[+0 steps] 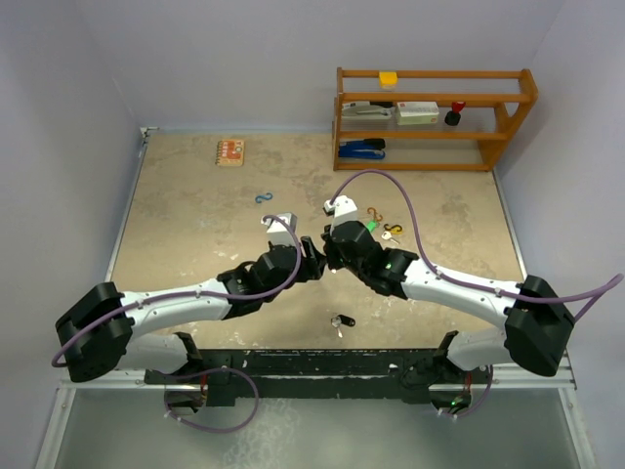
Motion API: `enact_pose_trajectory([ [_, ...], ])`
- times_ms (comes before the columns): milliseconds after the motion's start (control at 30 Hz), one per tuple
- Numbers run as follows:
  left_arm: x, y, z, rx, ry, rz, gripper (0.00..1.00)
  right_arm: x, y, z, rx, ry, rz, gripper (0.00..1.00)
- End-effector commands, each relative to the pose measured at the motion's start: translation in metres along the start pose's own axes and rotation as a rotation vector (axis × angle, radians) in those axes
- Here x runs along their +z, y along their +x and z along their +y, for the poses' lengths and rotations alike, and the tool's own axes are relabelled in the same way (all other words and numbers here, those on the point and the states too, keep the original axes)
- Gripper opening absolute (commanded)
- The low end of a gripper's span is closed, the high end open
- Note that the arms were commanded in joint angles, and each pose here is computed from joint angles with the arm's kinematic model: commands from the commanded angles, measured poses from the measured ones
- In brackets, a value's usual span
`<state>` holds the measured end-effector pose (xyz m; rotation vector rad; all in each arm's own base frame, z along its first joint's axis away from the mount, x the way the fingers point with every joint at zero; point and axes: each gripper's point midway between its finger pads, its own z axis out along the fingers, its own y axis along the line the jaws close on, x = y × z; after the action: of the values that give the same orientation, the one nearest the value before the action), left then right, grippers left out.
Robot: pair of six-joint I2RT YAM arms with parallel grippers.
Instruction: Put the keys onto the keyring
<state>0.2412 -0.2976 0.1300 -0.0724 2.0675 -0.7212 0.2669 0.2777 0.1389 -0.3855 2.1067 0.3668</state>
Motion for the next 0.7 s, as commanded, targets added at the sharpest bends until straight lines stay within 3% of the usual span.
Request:
enact_pose_trajectory([
  [0,-0.002,-0.014,0.014,-0.04,-0.059,-0.078,0.57,-0.008,-0.029,-0.008,0.005,0.05,-0.071,0.0],
  [400,-0.019,-0.042,0.034,-0.186,-0.083,-0.267,0.63,-0.006,-0.023,-0.007,0.012,0.045,-0.06,0.0],
  [667,-0.017,-0.042,0.034,-0.169,-0.105,-0.26,0.63,-0.006,-0.022,-0.011,0.002,0.058,-0.059,0.0],
])
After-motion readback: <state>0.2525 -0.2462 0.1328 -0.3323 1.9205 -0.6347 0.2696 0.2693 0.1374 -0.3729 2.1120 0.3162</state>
